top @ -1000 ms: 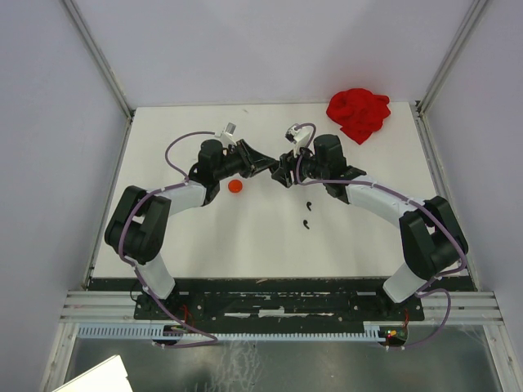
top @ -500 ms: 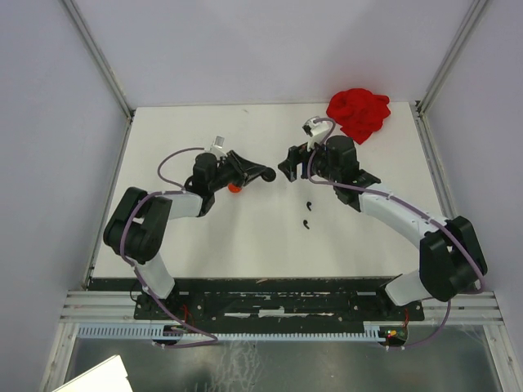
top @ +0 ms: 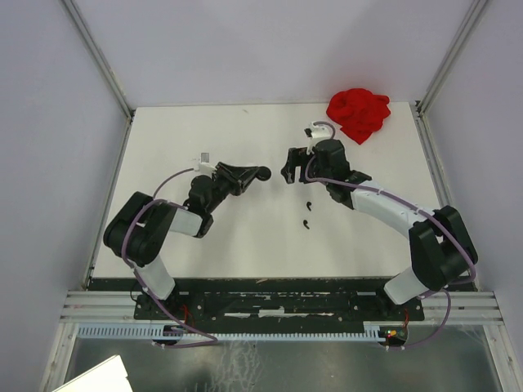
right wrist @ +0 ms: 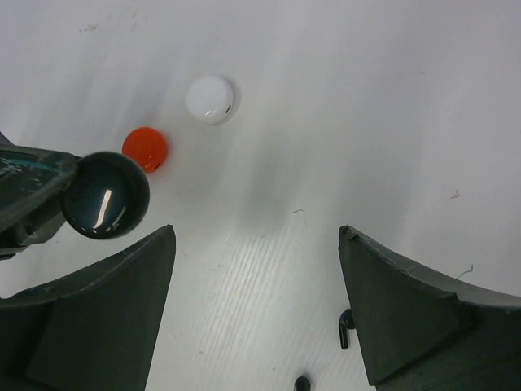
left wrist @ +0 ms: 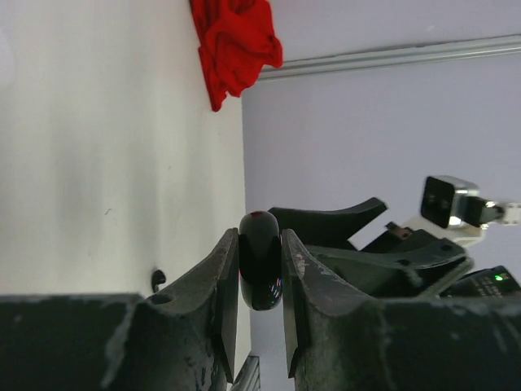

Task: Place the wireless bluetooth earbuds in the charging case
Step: Pick up the charging case at the center of the board, then open the charging case.

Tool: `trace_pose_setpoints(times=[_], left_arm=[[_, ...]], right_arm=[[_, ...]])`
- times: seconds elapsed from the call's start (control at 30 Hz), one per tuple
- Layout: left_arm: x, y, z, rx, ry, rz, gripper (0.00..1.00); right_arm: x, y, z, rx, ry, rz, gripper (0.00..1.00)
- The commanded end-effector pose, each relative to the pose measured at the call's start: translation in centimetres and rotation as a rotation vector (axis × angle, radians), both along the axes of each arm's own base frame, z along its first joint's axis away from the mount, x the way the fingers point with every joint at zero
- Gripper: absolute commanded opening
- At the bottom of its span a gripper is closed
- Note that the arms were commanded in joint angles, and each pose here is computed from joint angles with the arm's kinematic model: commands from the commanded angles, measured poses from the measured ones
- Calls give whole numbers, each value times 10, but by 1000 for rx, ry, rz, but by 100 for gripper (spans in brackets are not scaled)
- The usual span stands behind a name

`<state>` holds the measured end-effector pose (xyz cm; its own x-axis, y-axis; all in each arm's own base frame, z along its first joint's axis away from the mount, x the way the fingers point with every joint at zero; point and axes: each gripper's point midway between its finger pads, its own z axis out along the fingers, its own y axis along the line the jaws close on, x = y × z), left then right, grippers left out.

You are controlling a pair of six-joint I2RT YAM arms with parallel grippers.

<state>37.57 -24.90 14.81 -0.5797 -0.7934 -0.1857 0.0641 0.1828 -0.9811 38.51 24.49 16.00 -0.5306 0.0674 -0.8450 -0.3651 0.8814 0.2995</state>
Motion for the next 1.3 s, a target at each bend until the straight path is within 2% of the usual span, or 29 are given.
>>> trace_pose_setpoints(times=[0.0,0.73,1.27], left_arm=[[4,-1,50,-125,-143,32,3],[6,-15,46,-113,-138,4,3],[1,-13,60,-135,-165,5,3]], right_arm=[[7,12,21,34,-32,-9,89],[0,33,46,47,-66,47,90],[12,40,5,-11,7,42,91]])
